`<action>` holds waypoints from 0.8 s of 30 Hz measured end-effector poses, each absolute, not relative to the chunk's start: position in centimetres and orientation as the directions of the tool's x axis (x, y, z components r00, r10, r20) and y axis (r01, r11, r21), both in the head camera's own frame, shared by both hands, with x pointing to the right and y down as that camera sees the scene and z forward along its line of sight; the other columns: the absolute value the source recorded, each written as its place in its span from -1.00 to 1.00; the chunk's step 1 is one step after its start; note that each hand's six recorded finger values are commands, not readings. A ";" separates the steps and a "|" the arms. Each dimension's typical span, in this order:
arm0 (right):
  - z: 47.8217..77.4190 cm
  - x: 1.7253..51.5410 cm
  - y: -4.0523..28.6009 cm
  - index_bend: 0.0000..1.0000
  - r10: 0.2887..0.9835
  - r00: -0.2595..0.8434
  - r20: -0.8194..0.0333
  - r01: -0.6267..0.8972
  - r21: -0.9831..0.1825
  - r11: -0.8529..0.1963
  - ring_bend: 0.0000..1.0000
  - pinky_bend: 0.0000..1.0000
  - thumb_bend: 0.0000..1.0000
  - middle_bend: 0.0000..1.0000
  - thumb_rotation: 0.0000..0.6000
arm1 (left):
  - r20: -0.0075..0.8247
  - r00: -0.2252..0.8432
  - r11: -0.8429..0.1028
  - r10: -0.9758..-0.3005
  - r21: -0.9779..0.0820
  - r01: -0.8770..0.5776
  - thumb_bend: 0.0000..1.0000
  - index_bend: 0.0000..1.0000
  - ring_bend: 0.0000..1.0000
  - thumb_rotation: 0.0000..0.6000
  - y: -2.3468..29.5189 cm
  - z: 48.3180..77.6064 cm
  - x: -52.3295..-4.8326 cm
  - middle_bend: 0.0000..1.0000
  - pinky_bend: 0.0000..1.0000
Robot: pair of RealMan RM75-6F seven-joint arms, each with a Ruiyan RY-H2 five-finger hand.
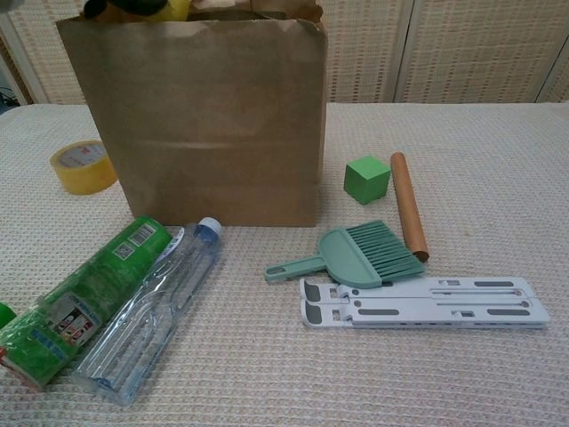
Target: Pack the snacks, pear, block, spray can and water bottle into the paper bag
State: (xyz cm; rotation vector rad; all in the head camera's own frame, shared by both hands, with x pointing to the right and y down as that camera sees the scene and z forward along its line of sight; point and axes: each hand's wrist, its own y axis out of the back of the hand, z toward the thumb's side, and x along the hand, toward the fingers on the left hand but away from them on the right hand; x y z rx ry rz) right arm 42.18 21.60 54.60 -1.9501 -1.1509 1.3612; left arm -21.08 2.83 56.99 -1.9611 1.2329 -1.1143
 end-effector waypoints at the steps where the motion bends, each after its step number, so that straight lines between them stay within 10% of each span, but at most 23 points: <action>1: 54.6 42.2 21.6 -1.00 0.851 0.146 -0.505 0.358 -0.775 -0.521 -1.00 -0.97 -0.88 -1.00 1.00 | 0.357 0.245 -0.431 -0.901 -0.795 -0.427 0.06 -0.07 -0.24 1.00 3.1 57.2 -20.7 -0.11 0.20; 6: 54.5 42.1 21.6 -1.00 0.851 0.152 -0.503 0.358 -0.775 -0.521 -1.00 -0.97 -0.88 -1.00 1.00 | 0.398 0.313 -0.496 -0.862 -0.788 -0.365 -0.22 -0.83 -0.96 1.00 3.9 57.9 -19.0 -0.96 -0.45; 24: 54.5 42.3 21.7 -1.00 0.852 0.143 -0.504 0.352 -0.779 -0.519 -1.00 -0.97 -0.88 -1.00 1.00 | 0.374 0.285 -0.462 -0.882 -0.804 -0.375 -0.23 -0.89 -1.00 1.00 3.7 56.0 -21.6 -1.00 -0.52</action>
